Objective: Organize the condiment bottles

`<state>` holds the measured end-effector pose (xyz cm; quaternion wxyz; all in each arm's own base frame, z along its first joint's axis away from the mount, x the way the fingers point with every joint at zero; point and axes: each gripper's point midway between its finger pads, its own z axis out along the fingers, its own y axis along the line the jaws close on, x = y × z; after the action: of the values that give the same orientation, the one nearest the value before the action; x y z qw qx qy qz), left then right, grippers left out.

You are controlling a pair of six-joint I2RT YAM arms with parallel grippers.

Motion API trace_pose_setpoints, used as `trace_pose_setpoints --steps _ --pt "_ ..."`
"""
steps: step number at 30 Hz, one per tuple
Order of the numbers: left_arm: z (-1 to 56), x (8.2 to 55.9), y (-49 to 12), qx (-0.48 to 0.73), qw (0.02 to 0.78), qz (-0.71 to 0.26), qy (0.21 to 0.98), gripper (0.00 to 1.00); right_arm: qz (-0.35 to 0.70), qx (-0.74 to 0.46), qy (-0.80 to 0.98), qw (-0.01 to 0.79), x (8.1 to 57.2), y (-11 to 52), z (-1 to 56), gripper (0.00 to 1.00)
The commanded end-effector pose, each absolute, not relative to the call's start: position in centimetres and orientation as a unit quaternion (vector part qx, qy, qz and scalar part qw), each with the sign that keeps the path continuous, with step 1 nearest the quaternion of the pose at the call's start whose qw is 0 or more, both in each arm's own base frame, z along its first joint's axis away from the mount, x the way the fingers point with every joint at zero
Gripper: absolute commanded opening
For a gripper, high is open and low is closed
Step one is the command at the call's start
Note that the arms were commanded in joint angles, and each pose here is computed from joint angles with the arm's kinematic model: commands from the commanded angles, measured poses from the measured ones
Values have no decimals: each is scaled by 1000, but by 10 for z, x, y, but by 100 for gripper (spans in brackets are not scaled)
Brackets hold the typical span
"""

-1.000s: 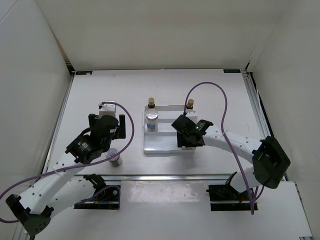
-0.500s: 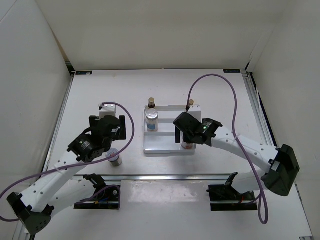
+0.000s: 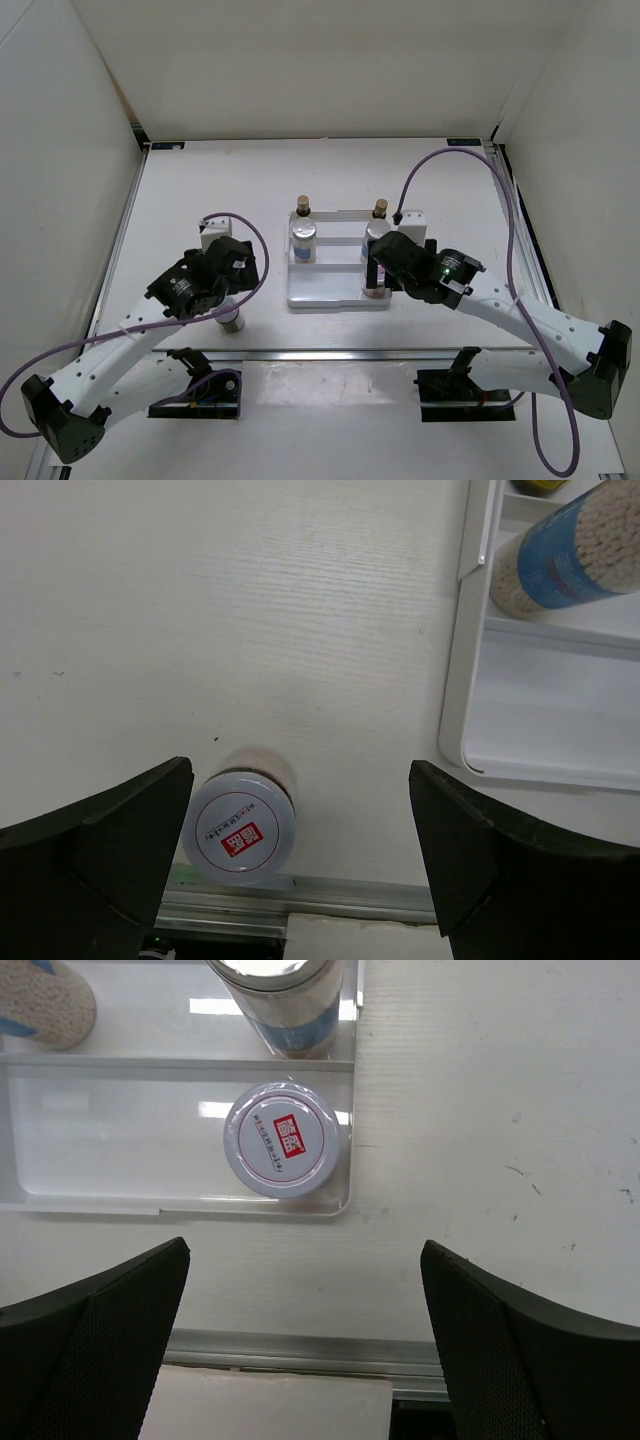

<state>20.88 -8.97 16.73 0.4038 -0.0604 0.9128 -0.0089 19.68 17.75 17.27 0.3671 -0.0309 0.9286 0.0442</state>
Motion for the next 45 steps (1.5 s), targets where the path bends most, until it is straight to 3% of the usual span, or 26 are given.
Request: trace_pose_setpoints --steps 1,25,45 --pt "161 207 -93 -75 387 -14 919 100 32 -24 926 374 195 169 170 100" --pt "126 207 -101 -81 318 15 945 100 26 -22 929 369 186 155 156 100" --pt "112 179 -61 -245 297 52 921 100 24 -19 930 366 184 152 152 100"
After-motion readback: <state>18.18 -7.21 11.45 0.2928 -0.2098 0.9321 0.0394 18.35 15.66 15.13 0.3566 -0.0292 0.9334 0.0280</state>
